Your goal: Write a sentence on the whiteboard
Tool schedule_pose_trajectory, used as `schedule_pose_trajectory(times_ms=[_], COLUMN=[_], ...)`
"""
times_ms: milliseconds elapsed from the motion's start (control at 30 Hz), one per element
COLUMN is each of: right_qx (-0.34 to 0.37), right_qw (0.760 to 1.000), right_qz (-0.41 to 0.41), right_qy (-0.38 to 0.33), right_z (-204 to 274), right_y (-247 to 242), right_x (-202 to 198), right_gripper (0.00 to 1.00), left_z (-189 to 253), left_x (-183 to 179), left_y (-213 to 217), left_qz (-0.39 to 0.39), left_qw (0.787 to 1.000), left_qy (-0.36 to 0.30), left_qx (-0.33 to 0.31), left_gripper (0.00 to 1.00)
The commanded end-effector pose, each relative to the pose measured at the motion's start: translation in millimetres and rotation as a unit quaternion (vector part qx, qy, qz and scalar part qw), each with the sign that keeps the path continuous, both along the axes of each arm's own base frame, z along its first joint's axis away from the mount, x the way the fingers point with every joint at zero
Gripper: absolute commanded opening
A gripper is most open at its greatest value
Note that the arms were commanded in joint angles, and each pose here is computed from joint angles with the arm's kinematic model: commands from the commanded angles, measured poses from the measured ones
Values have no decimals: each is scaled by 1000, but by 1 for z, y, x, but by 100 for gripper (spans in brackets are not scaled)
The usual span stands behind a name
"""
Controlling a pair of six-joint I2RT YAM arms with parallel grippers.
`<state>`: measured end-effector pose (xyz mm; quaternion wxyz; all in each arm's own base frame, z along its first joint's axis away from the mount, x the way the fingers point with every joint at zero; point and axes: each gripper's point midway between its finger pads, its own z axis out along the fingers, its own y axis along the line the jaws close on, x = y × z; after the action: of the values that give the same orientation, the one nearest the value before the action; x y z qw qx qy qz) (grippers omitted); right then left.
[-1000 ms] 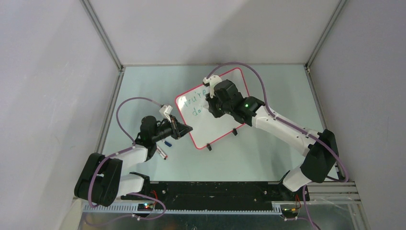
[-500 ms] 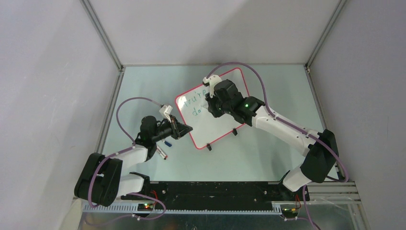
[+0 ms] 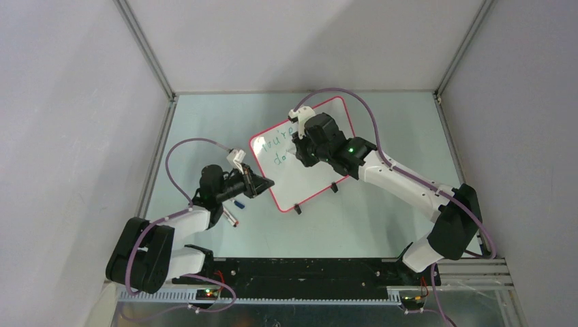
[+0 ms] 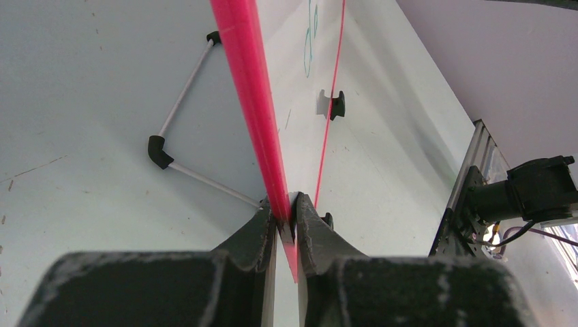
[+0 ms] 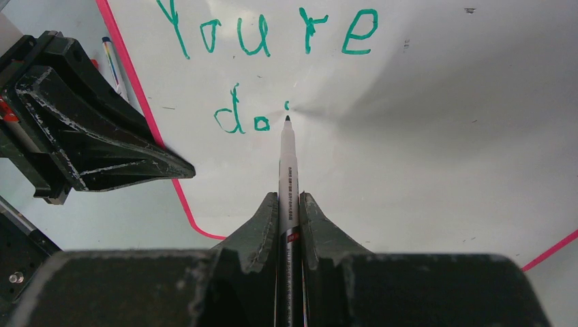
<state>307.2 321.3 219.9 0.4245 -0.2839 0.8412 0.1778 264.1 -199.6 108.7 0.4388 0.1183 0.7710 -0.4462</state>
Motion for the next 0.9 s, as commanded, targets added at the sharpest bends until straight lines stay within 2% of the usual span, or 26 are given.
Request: schedule_pose_trajectory(times_ms=[0,867], right_qx=[12,-10], right_qw=[1000,1000], right_qz=[4,-1], right_qy=[-6,11], right_z=[5,-11], right_y=[7,5], right_x=[2,0], right_gripper=[0,0], left_z=[-16,-16], left_x=[7,8], left_y=[10,10], left_qz=[21,21], left_qw=[999,999], left_qy=[-6,-7], left_qx=[45,45], left_gripper=[7,7])
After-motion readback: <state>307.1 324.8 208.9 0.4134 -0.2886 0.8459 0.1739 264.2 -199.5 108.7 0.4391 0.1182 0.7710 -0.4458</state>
